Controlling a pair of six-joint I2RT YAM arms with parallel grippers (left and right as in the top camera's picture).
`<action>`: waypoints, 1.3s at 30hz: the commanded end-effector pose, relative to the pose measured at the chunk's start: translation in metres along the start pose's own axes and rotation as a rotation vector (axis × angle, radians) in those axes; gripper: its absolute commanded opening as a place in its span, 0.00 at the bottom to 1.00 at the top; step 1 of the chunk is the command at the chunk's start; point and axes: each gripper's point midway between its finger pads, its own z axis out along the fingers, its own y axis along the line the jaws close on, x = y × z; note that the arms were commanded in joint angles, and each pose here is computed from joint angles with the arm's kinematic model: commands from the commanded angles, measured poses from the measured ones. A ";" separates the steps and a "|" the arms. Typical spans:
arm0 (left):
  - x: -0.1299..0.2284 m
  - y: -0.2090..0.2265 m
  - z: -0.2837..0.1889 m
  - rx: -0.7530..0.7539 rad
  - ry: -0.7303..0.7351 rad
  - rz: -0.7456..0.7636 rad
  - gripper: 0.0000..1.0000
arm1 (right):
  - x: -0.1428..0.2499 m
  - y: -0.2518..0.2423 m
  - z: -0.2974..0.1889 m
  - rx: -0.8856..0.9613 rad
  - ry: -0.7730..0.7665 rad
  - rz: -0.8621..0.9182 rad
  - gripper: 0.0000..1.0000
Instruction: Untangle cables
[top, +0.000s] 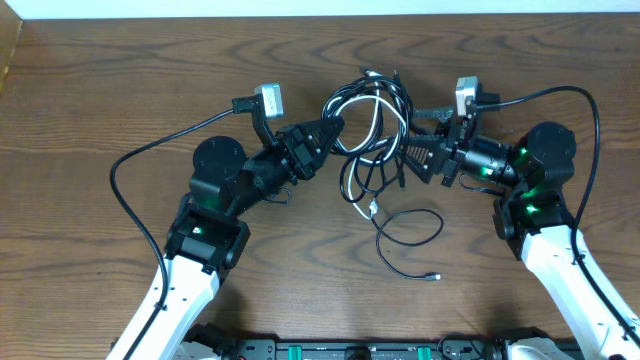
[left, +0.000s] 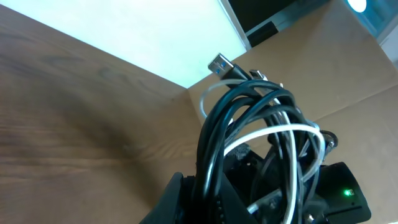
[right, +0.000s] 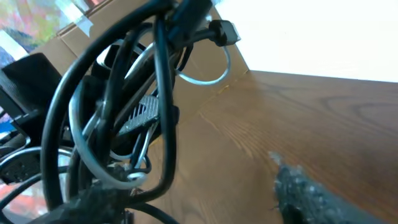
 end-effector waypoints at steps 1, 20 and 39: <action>0.002 -0.011 0.001 0.036 0.021 0.012 0.08 | 0.000 0.004 0.004 -0.014 0.004 -0.008 0.52; 0.005 -0.014 0.001 0.053 0.045 0.013 0.08 | 0.019 -0.077 -0.011 0.402 -0.043 0.204 0.01; -0.001 -0.009 -0.002 0.041 0.025 0.050 0.07 | 0.056 -0.152 -0.078 0.893 -0.028 0.326 0.01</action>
